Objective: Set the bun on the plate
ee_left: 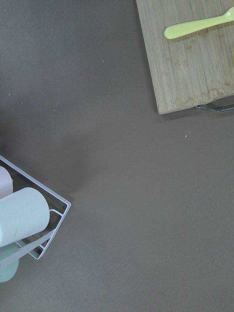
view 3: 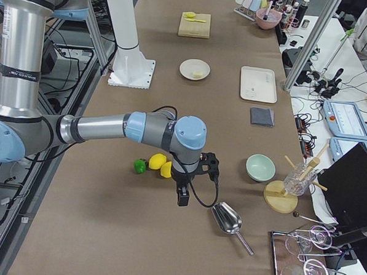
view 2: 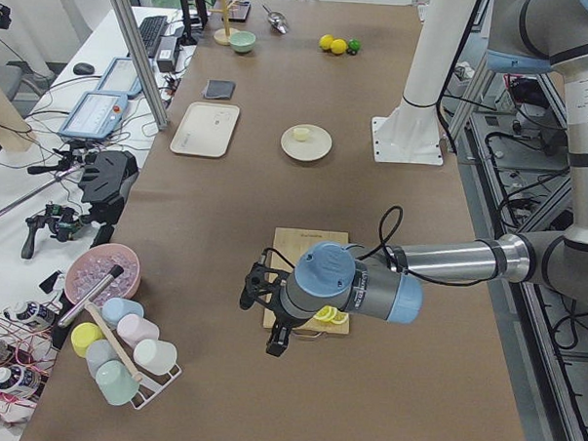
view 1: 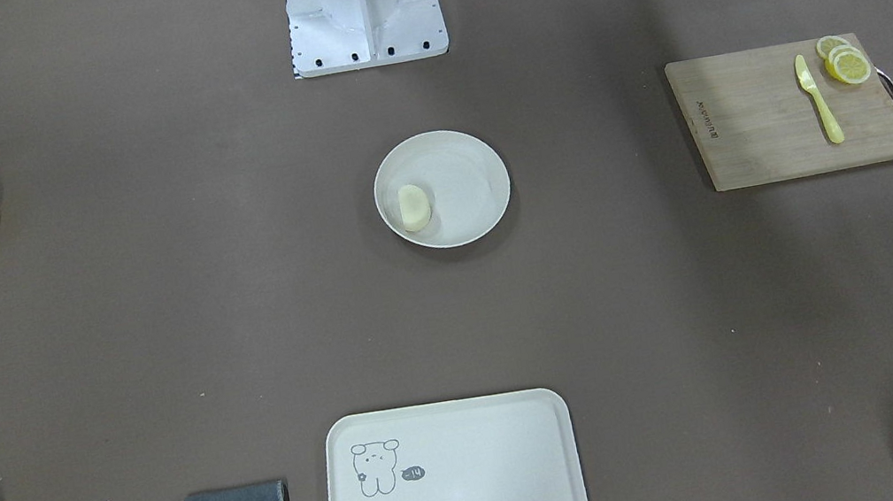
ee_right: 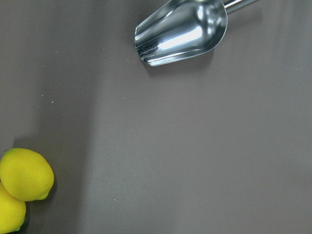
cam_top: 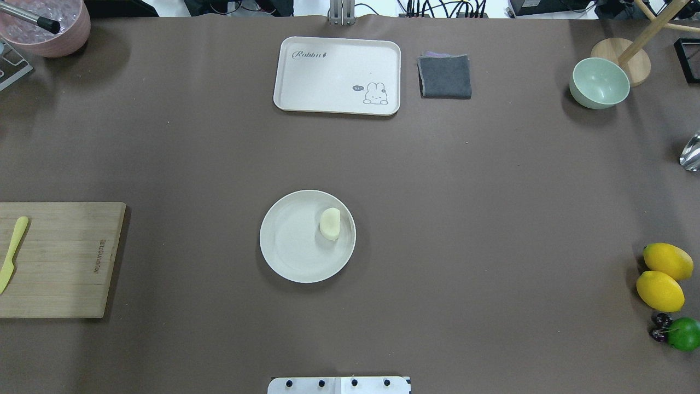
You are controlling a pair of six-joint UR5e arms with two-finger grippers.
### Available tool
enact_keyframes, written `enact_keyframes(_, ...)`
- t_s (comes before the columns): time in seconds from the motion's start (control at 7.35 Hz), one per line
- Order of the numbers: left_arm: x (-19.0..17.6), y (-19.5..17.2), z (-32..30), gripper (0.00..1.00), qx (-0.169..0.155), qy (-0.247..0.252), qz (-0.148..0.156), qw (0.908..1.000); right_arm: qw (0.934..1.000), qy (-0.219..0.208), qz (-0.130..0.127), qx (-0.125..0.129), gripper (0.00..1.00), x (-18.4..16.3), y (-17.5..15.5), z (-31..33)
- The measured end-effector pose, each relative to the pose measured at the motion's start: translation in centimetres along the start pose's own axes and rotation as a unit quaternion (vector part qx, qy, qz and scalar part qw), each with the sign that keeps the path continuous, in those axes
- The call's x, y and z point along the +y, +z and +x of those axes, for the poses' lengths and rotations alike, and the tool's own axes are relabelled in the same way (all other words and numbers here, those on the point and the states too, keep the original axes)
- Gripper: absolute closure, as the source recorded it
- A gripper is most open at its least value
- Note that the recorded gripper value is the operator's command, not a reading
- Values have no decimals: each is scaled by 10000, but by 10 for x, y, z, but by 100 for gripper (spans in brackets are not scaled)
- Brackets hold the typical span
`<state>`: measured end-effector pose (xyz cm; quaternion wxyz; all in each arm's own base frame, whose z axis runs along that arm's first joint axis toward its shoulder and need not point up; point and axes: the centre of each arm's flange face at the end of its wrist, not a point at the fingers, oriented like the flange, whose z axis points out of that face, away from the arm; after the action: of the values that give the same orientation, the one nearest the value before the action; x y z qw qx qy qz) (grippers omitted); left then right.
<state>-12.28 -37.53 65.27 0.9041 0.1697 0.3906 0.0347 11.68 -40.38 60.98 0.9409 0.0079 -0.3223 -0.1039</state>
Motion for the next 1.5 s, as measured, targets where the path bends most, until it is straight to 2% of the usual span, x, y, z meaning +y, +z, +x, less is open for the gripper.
enact_keyframes(0.68, -15, 2, -4, 3, 67, -464, -397, 9981, 10000, -17, 1, 3, 0, -1, 0, -1)
enact_keyframes(1.5, -15, 1, -3, 3, 75, -487, -414, 9979, 10000, -46, -29, -3, 0, -2, 2, -3)
